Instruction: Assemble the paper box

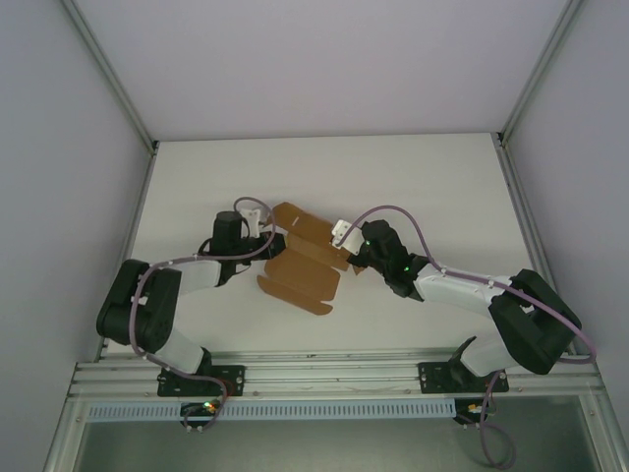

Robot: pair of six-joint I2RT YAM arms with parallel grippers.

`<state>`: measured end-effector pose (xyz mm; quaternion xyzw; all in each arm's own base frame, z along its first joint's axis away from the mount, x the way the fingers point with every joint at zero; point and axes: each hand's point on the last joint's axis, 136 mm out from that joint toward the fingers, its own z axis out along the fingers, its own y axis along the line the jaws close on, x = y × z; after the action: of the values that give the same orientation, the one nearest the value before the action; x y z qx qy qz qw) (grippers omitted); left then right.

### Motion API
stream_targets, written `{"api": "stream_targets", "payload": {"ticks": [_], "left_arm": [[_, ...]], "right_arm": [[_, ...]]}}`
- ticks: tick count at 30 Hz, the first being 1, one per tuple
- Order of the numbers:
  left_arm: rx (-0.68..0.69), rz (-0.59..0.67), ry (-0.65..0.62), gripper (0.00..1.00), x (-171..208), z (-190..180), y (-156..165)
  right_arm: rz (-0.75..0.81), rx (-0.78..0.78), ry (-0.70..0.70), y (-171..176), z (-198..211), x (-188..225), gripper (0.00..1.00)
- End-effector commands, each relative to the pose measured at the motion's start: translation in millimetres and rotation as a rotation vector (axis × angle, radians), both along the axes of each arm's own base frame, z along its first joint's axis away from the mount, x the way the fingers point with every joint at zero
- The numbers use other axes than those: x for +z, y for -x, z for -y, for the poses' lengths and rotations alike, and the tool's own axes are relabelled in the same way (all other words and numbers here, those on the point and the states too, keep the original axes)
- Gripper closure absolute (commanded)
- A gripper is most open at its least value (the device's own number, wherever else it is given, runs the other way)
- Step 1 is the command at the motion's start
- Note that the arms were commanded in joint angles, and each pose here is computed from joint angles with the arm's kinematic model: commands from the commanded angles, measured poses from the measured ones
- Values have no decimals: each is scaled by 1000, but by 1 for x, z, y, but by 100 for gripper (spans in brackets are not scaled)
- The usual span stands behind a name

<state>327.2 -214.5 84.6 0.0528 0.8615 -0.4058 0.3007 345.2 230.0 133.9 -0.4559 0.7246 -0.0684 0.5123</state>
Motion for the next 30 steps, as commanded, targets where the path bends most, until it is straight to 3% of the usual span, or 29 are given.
{"api": "stream_targets", "payload": {"ticks": [1,4,8,13,17,20,25,30], "left_arm": [[45,-17,-84,65,-7,-15,7],[79,-13,-128,30,0,-28,16],[159,-28,-245,1,13,-54,29],[355,-28,-342,0,40,-98,30],[504,-48,-306,0,56,-132,9],[539,-62,-277,0,55,-143,-14],[471,-104,-233,0,36,-129,-48],[285,-56,-81,10,36,-89,-61]], "right_arm": [[19,13,17,3,3,2,100],[46,-6,98,0,12,0,100],[91,-19,230,-6,20,-3,100],[162,14,411,-14,15,-9,100],[265,44,503,-19,1,-8,100],[295,66,501,-19,-10,-6,100],[369,64,468,-18,-21,7,100],[379,69,472,-16,-22,9,100]]}}
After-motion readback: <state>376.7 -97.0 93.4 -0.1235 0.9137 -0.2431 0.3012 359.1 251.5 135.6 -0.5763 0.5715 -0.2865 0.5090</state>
